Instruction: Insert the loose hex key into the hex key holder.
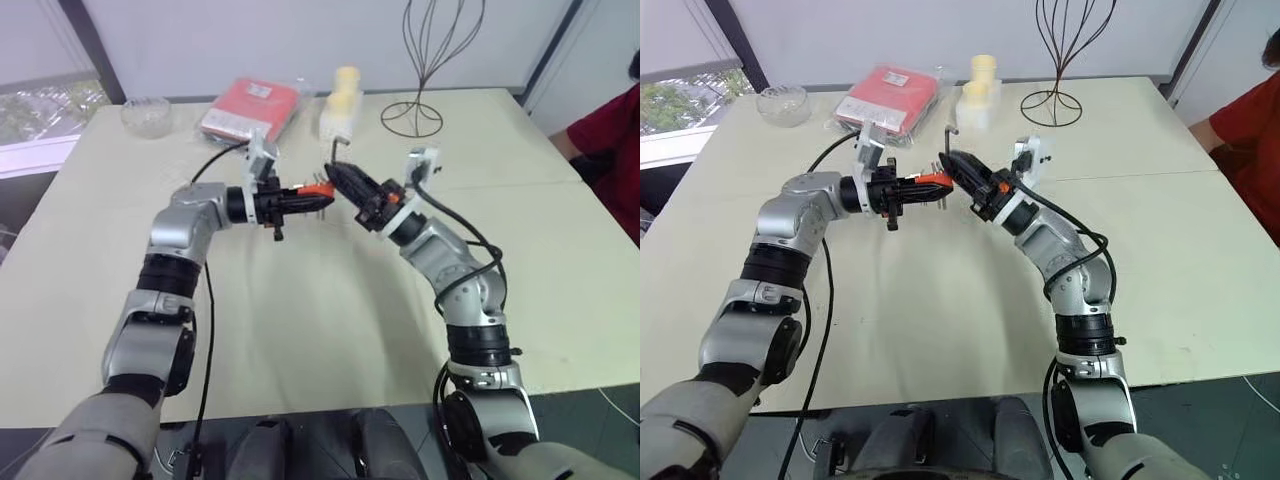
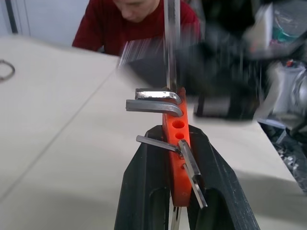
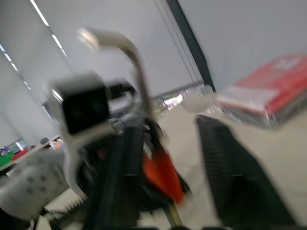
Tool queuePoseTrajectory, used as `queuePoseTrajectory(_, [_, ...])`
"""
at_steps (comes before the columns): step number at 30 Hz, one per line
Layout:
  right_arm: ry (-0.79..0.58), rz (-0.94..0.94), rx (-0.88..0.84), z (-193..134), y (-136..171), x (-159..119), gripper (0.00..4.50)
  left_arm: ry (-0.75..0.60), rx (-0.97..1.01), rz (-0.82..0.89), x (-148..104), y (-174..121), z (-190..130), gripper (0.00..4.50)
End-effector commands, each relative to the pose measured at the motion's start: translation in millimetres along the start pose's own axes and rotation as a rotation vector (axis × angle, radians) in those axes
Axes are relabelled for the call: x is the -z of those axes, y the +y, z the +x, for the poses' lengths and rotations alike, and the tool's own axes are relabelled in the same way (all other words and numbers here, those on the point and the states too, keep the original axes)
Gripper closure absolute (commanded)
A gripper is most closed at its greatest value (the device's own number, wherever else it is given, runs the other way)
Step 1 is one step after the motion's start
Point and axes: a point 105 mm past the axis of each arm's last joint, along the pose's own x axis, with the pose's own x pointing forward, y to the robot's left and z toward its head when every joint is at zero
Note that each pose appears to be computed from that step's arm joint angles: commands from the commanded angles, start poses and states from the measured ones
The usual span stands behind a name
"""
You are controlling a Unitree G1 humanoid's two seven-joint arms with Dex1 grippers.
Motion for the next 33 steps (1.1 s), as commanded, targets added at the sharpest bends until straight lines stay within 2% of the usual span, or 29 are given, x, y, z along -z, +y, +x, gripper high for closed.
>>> queuePoseTrajectory(1, [-0.03, -0.052, 0.02, 2.9, -1.2, -12.2, 0.73, -0.022, 0.018, 0.064, -14.0, -2.8, 1.3, 4.5])
queuePoseTrajectory(2, [-0.03, -0.052, 0.024, 2.1, -1.9, -12.9, 0.31, -0.019, 0.018, 0.063, -12.4, -3.3, 1.3, 4.5])
queuePoseTrajectory(7, [-0.024, -0.042, 0.049, -7.3, -4.8, -13.7, 0.31, -0.012, 0.0, 0.048, -5.8, -2.7, -1.9, 4.5])
queuePoseTrajectory(10, [0.047, -0.014, -0.062, -23.4, 16.8, -6.2, 0.31, 0.007, -0.019, 0.027, 4.6, -1.9, -6.0, 4.5])
queuePoseTrajectory(12, [0.168, 0.018, -0.187, -42.7, 43.0, 9.4, 0.31, 0.014, -0.034, -0.012, 13.8, -2.1, -8.9, 4.5])
queuePoseTrajectory(15, [0.464, 0.019, -0.305, -90.2, 73.2, 47.7, 0.31, 0.041, -0.053, -0.074, 33.8, -3.8, -14.8, 4.5])
queuePoseTrajectory(19, [0.643, -0.048, -0.276, -121.6, 70.3, 70.4, 0.31, 0.041, -0.048, -0.139, 43.6, -8.3, -15.0, 4.5])
queuePoseTrajectory(24, [0.63, -0.113, -0.129, -128.0, 41.1, 68.8, 0.31, 0.071, -0.036, -0.343, 69.5, -19.8, -13.2, 4.5])
queuePoseTrajectory(28, [0.567, -0.115, -0.093, -118.0, 34.4, 64.6, 0.24, 0.102, -0.108, -0.556, 88.3, -14.8, -14.8, 2.69])
queuePoseTrajectory(33, [0.549, -0.118, -0.082, -112.5, 31.9, 66.7, 0.24, 0.178, -0.208, -0.587, 109.2, -4.6, -19.9, 0.07])
